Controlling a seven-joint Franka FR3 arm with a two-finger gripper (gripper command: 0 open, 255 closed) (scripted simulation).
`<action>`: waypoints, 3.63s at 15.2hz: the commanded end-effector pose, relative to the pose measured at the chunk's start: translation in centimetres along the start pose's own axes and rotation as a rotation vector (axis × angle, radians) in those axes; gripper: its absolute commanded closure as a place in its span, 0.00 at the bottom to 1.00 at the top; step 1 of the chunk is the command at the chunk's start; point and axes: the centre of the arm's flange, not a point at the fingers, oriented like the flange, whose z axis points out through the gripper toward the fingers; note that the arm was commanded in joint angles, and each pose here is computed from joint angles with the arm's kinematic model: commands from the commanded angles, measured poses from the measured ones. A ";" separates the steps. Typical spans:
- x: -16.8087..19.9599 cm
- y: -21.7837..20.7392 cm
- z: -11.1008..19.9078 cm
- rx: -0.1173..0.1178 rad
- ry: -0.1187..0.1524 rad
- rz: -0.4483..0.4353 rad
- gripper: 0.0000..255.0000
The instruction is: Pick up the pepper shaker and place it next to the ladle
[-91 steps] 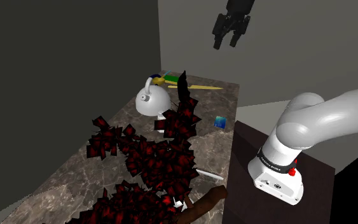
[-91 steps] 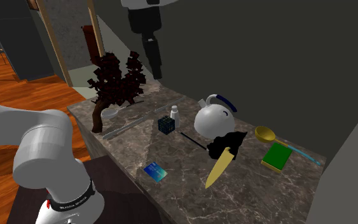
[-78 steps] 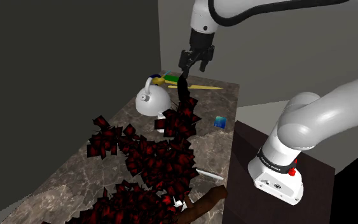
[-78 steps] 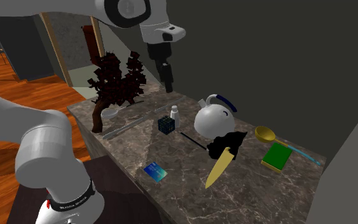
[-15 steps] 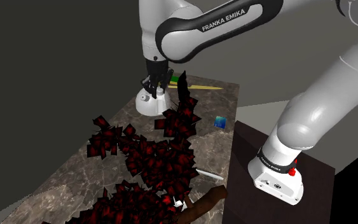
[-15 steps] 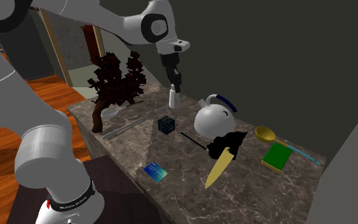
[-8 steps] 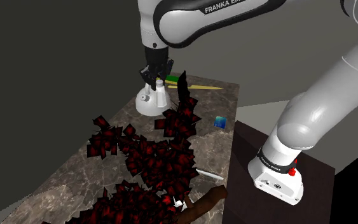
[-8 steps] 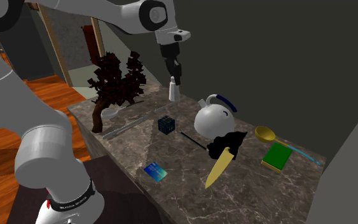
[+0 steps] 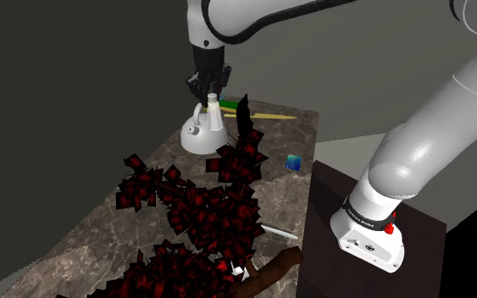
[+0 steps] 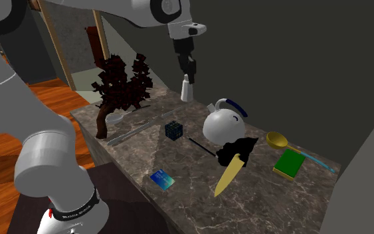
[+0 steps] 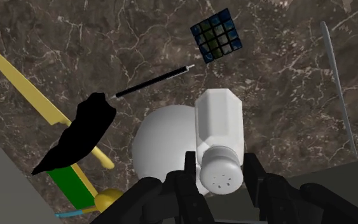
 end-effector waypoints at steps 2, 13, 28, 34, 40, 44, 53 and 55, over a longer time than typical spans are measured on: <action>2.9 2.7 0.6 0.000 0.000 0.000 1.00; 13.3 12.6 2.9 0.000 0.000 0.000 1.00; 21.8 20.7 8.0 0.000 0.000 0.000 1.00; 21.3 20.5 11.2 0.000 0.000 0.000 1.00; 20.8 20.2 14.3 0.000 0.000 0.000 1.00; 20.5 20.0 16.4 0.000 0.000 0.000 1.00; 19.8 19.6 21.0 0.000 0.000 0.000 1.00; 19.7 19.6 21.7 0.000 0.000 0.000 1.00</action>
